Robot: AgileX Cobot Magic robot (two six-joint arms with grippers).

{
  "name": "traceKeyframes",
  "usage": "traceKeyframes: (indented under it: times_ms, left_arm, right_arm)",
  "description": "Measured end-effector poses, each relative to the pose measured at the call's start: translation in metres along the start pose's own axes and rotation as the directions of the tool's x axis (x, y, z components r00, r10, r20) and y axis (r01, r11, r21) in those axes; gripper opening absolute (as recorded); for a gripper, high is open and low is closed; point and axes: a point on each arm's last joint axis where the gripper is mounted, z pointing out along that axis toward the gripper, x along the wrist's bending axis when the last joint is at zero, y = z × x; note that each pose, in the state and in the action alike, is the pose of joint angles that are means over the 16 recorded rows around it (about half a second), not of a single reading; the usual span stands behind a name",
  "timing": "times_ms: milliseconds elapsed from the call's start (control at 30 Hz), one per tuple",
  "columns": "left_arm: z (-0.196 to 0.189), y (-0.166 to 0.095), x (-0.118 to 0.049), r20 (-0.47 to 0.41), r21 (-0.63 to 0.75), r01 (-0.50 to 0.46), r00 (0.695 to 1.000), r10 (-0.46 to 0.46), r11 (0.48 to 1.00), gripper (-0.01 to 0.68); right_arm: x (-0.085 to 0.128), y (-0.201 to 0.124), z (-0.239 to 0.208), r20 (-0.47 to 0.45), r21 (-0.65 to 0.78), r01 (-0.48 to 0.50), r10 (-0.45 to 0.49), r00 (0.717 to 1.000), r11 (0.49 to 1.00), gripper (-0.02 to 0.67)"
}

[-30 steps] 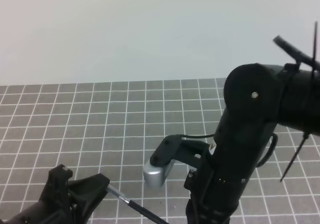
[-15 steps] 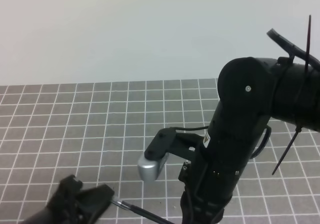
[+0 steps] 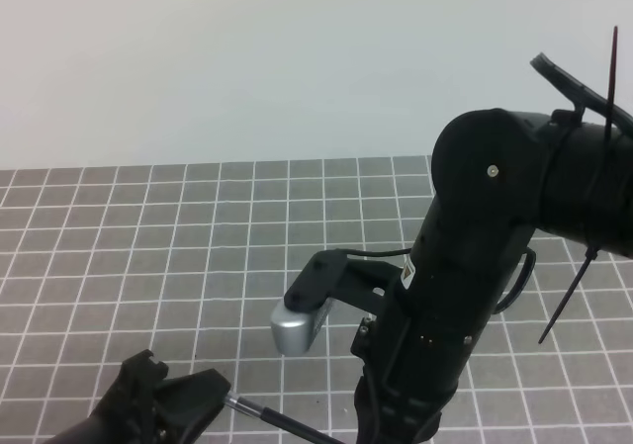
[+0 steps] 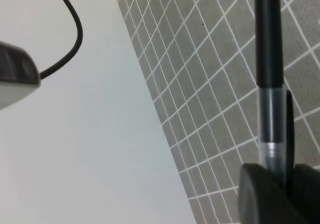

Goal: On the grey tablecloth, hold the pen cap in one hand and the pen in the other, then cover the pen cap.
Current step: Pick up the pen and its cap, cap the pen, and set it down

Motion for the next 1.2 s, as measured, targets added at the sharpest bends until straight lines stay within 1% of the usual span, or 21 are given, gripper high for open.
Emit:
traceKeyframes:
  times_ms: [833, 1200]
  left_arm:
    - [0.0, 0.0004, 0.0008, -0.009, -0.003, 0.015, 1.0, -0.015, 1.0, 0.001]
    - [0.0, 0.0004, 0.0008, -0.009, -0.003, 0.025, 1.0, -0.025, 1.0, 0.001]
  right_arm:
    - [0.0005, 0.0006, 0.0004, -0.008, -0.005, 0.003, -0.003, 1.0, 1.0, 0.0]
    - [-0.0039, 0.0047, 0.0075, -0.03, 0.002, 0.004, -0.004, 1.0, 1.0, -0.003]
